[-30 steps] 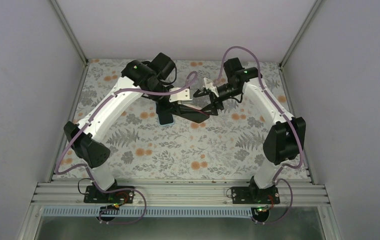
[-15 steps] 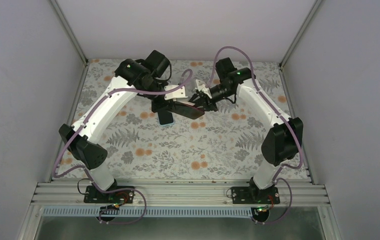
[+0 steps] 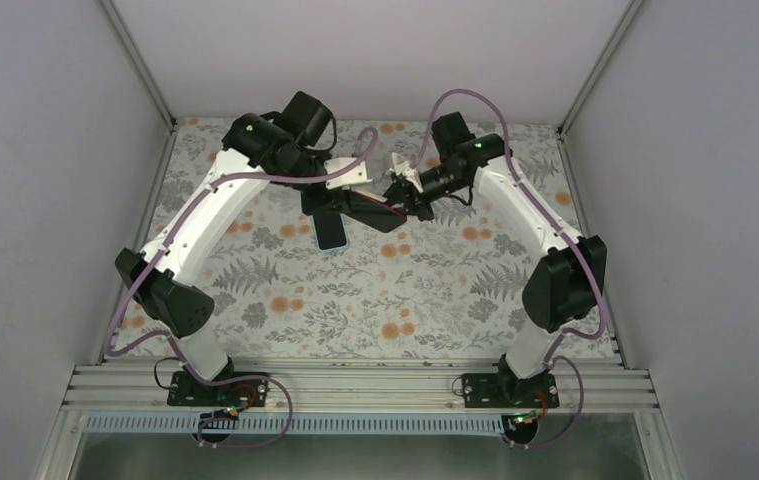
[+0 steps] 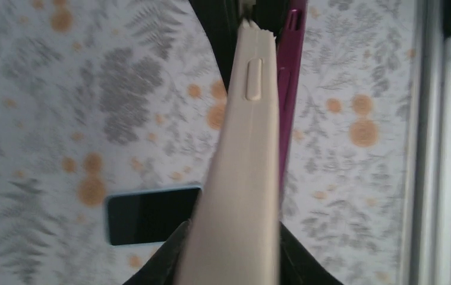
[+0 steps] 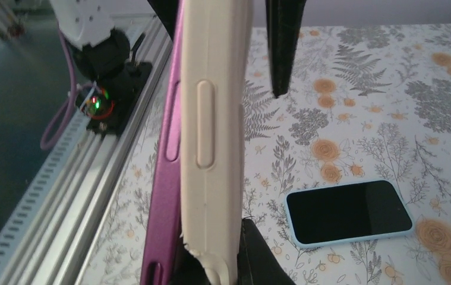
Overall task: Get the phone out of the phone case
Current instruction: Remove the phone case from the phone.
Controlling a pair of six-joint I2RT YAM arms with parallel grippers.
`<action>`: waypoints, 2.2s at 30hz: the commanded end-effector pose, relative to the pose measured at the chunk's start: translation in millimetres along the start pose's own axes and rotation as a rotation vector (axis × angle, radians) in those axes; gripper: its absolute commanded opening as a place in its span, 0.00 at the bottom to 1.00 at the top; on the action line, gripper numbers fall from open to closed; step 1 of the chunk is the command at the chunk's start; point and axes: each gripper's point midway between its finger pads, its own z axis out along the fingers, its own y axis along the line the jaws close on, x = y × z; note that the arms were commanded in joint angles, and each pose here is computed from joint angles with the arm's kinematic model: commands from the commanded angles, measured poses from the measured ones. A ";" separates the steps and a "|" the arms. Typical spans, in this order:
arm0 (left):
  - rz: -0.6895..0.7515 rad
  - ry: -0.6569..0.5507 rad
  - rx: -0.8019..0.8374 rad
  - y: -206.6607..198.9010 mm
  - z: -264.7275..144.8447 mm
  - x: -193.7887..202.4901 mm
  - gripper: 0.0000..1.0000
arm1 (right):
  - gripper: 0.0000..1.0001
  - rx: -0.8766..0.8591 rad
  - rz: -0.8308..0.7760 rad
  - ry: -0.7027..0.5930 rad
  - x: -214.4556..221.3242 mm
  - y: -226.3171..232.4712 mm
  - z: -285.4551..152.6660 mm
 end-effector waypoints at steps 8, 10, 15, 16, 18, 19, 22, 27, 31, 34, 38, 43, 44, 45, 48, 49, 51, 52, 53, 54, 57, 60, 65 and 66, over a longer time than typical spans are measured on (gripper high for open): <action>0.092 -0.281 -0.517 74.6 -78.2 -55.9 0.61 | 0.03 0.126 0.259 -0.113 -15.5 -30.4 -35.8; 0.093 -0.289 -0.545 71.3 -88.8 -54.6 0.66 | 0.03 0.185 0.306 -0.103 -11.9 -43.4 -40.5; 0.090 -0.318 -0.558 57.7 -103.9 -60.8 0.67 | 0.03 0.363 0.420 -0.138 -7.4 -86.2 -65.7; 0.090 -0.328 -0.560 56.1 -103.8 -62.3 0.67 | 0.03 0.406 0.452 -0.157 -7.1 -96.6 -73.8; 0.092 -0.337 -0.584 56.9 -94.9 -66.3 0.67 | 0.03 0.559 0.525 -0.180 -6.8 -122.8 -92.4; 0.091 -0.335 -0.613 60.8 -89.5 -68.1 0.67 | 0.03 0.636 0.570 -0.200 -6.9 -135.6 -100.6; 0.053 -0.319 -0.682 77.9 -63.2 -70.6 0.63 | 0.03 0.747 0.657 -0.235 -13.3 -157.5 -117.7; 0.050 -0.367 -0.777 95.3 -31.9 -86.7 0.61 | 0.03 0.869 0.728 -0.337 -22.9 -173.2 -140.4; 0.063 -0.443 -0.749 98.5 -15.4 -115.6 0.63 | 0.03 0.872 0.742 -0.391 -34.6 -176.0 -146.8; 0.053 -0.480 -0.736 104.7 -3.4 -131.1 0.65 | 0.03 0.880 0.761 -0.403 -35.9 -178.7 -148.8; 0.028 -0.522 -0.715 112.5 10.6 -142.8 0.70 | 0.03 0.892 0.758 -0.416 -39.8 -178.6 -153.0; -0.011 -0.524 -0.718 125.6 26.2 -147.7 0.70 | 0.03 0.896 0.758 -0.433 -45.5 -176.5 -156.8; -0.012 -0.525 -0.718 126.9 27.5 -148.8 0.70 | 0.03 0.889 0.757 -0.434 -46.2 -175.9 -155.9; -0.019 -0.526 -0.725 128.9 26.8 -149.6 0.70 | 0.03 0.888 0.758 -0.436 -46.7 -175.6 -156.6; -0.019 -0.527 -0.732 132.6 27.8 -151.6 0.69 | 0.03 0.888 0.761 -0.443 -48.5 -175.4 -157.1; -0.017 -0.527 -0.729 132.8 29.1 -152.5 0.70 | 0.03 0.887 0.761 -0.444 -48.5 -175.5 -157.4; -0.029 -0.530 -0.740 136.0 26.9 -153.0 0.69 | 0.03 0.883 0.762 -0.447 -49.3 -175.4 -157.0; -0.035 -0.535 -0.747 137.4 24.9 -153.4 0.69 | 0.03 0.880 0.764 -0.446 -48.9 -175.3 -156.3; -0.043 -0.539 -0.755 138.9 23.1 -153.3 0.68 | 0.03 0.878 0.765 -0.446 -48.7 -174.8 -155.9; -0.050 -0.545 -0.762 139.7 21.1 -153.5 0.67 | 0.03 0.879 0.765 -0.445 -48.3 -174.4 -156.0; -0.062 -0.570 -0.785 140.8 11.7 -155.5 0.65 | 0.03 0.881 0.768 -0.443 -46.3 -173.9 -155.4; -0.074 -0.562 -0.817 147.2 10.0 -155.5 0.64 | 0.03 0.876 0.764 -0.449 -47.9 -172.8 -155.3; -0.072 -0.550 -0.844 152.9 14.2 -153.6 0.60 | 0.03 0.872 0.764 -0.458 -51.9 -171.0 -156.7; -0.073 -0.552 -0.846 153.1 14.7 -153.1 0.60 | 0.03 0.875 0.765 -0.459 -51.9 -170.8 -157.6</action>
